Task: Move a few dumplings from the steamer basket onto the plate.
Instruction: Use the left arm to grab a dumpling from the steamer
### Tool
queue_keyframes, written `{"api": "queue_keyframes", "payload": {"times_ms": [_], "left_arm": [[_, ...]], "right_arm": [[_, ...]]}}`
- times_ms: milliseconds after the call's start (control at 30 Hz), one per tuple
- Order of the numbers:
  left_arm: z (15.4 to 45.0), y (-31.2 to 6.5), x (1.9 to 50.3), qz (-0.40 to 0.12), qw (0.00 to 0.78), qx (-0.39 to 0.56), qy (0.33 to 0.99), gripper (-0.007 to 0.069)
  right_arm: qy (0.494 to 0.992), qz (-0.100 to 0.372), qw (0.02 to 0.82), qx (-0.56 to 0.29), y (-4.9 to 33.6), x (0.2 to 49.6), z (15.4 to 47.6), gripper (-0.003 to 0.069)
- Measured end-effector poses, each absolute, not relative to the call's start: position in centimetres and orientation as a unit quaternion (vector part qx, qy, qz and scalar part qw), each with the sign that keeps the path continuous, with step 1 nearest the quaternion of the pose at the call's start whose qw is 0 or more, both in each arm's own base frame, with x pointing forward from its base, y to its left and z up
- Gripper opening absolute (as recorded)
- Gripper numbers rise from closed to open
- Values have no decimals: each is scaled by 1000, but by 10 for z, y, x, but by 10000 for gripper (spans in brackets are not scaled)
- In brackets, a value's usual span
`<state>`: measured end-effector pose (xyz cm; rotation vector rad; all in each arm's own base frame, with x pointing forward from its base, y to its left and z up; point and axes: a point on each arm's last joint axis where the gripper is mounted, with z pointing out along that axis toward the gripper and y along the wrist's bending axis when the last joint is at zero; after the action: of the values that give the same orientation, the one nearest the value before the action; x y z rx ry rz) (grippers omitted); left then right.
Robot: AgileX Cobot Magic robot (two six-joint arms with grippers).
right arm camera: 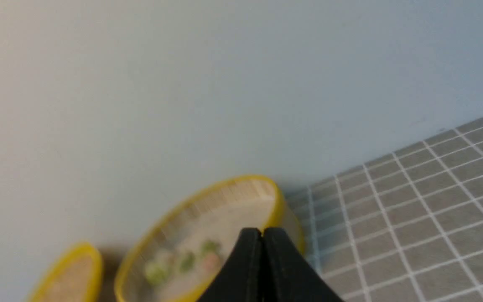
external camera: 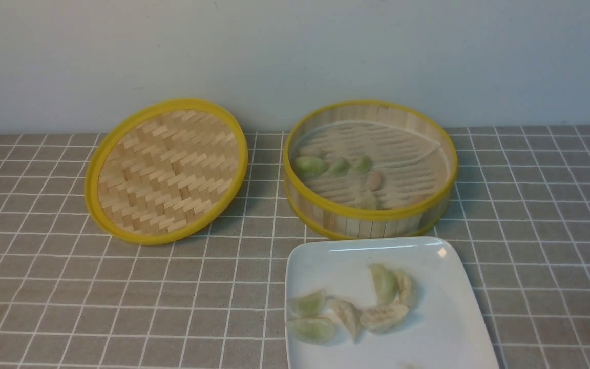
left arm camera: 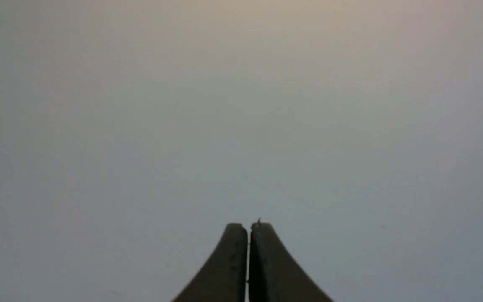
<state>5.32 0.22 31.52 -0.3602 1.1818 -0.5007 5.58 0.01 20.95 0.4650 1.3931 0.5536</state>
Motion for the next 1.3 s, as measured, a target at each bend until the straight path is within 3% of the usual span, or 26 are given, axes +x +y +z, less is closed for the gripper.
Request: {"api": "queue_keyframes", "payload": {"times_ms": [133,233,367,467,567,667,700,767,800,900,1067,1300], "left_arm": [[350,-7,76,-215,717,-136,649,-5],[371,-17,114,-182,590,-90,781,-5],[367,-30,154,-186,450,-38,872,-5],[355,-39,180,-204,380,0,902,-5],[340,-46,205,-214,334,56,916,-5],[330,-60,234,-217,314,129,915,-5],[331,-61,235,-217,315,135,914,-5],[334,-72,249,-217,313,165,910,-5],[339,-85,264,-216,311,188,906,-5],[346,-108,292,-209,292,217,908,-5],[342,-147,332,-172,252,281,910,-5],[330,-202,384,-131,262,344,892,-5]], "right_arm": [[564,312,710,282,-6,55,217,-13],[534,334,710,315,-10,54,219,-13],[524,341,710,324,-11,53,220,-13],[531,350,700,324,-9,54,221,-13],[564,360,685,288,-1,50,238,-13],[620,329,691,171,13,32,301,-13],[622,324,693,168,13,33,301,-13],[660,297,681,115,19,29,333,-13],[712,262,649,59,25,32,363,-13],[782,231,579,2,31,47,389,-13],[866,200,453,-71,38,81,399,-13],[893,200,394,-82,40,102,390,-13]]}}
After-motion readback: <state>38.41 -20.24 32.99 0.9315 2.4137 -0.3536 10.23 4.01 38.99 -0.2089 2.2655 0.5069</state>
